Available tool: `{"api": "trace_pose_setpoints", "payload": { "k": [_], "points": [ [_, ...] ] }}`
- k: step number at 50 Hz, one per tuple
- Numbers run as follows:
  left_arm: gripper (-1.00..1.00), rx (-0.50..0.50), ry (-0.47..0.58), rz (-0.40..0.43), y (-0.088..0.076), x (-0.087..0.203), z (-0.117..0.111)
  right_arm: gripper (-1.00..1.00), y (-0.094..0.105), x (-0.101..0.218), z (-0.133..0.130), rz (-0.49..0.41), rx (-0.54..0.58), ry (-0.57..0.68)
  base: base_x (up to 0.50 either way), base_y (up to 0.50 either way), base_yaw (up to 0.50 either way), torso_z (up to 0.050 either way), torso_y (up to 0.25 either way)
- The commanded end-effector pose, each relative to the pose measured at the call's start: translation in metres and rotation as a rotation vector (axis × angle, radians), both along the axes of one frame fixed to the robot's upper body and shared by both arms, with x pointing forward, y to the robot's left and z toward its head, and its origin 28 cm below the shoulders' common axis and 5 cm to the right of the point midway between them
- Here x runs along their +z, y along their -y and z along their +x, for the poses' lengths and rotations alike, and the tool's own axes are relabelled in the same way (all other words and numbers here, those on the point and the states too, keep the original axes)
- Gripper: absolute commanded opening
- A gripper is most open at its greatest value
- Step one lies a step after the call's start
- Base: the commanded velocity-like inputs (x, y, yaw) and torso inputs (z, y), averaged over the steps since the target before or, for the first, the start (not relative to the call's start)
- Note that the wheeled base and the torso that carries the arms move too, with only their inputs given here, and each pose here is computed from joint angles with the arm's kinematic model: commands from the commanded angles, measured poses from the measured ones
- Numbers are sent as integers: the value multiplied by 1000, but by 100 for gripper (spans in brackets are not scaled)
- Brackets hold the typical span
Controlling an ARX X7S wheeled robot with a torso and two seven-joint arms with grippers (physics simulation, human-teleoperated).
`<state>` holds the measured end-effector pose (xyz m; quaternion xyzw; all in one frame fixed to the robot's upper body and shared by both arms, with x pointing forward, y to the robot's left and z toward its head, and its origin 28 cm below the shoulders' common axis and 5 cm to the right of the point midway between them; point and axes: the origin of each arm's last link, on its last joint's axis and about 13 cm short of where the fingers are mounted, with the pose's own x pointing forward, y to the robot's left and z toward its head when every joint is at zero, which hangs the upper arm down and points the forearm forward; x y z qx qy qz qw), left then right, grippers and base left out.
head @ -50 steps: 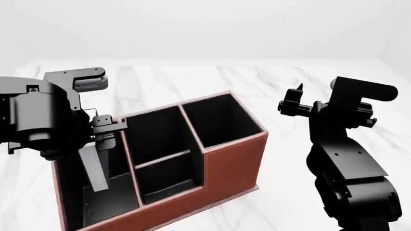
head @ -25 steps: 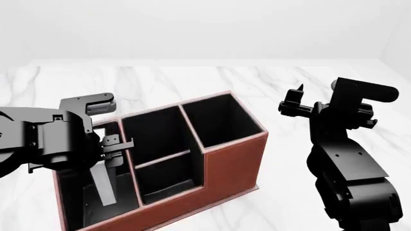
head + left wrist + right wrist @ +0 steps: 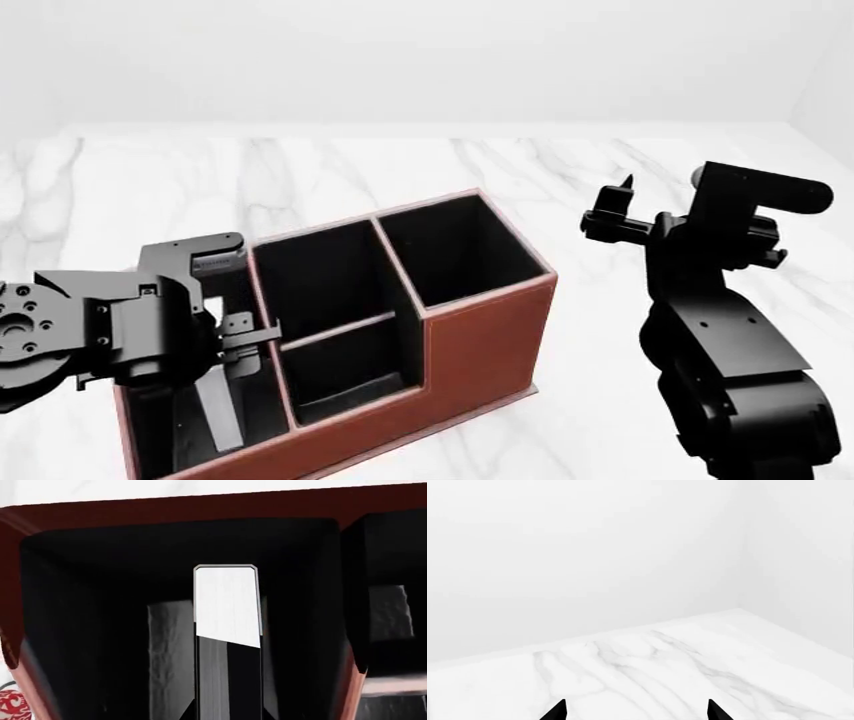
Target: Pick up the book and place it in the left compartment of the caddy.
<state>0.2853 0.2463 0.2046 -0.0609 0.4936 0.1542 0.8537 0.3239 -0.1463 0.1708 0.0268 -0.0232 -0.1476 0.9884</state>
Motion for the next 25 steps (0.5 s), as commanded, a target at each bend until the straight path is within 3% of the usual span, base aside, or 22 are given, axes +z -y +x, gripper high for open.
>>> {"api": "trace_pose_setpoints", "payload": {
  "k": [1, 22, 23, 24, 25],
  "points": [
    [-100, 18, 35, -5, -3, -8, 4, 100, 0, 0, -1, 1, -3, 3, 0, 0, 0, 0, 10],
    [-100, 18, 37, -7, -6, -16, 2, 100, 1, -1, -1, 2, -3, -1, 0, 0, 0, 0, 1],
    [100, -13, 19, -12, -6, -16, 1, 100, 1, 0, 0, 2, -3, -1, 0, 0, 0, 0, 0],
    [100, -4, 30, -10, -5, -15, 1, 100, 1, 0, 0, 3, -3, -1, 0, 0, 0, 0, 0],
    [100, 17, -35, -7, -6, -15, 1, 100, 0, -2, 0, 2, -3, -3, 0, 0, 0, 0, 0]
  ]
}}
